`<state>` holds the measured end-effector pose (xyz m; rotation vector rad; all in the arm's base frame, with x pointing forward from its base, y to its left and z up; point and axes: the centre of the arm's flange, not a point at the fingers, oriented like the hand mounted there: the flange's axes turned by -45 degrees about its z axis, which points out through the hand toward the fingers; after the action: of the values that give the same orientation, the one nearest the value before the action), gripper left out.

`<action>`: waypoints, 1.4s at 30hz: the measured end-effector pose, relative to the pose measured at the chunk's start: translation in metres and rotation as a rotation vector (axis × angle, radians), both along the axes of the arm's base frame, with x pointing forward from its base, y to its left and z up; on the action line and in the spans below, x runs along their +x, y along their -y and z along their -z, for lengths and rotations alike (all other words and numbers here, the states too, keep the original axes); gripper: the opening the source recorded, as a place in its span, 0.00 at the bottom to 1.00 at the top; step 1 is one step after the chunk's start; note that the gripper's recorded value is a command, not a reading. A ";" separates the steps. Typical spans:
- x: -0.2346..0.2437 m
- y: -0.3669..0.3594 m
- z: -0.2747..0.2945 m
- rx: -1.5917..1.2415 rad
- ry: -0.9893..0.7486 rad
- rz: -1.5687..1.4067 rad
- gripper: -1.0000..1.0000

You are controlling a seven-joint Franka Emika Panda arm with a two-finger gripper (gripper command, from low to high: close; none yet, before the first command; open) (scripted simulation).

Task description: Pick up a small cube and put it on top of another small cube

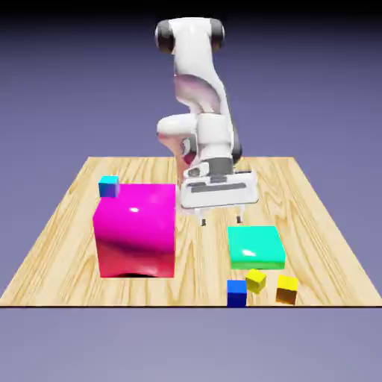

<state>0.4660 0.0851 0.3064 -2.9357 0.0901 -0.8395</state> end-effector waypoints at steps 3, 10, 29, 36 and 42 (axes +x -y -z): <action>0.004 -0.016 0.034 -0.013 -0.039 0.005 0.50; 0.002 -0.043 0.111 -0.080 -0.111 0.006 0.50; 0.004 -0.046 0.131 -0.095 -0.119 0.004 0.00; 0.027 0.030 0.052 -0.091 -0.084 0.162 0.00; 0.012 0.113 -0.003 -0.068 -0.098 0.303 0.00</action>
<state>0.4778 -0.0276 0.3097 -3.0736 0.5349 -0.7432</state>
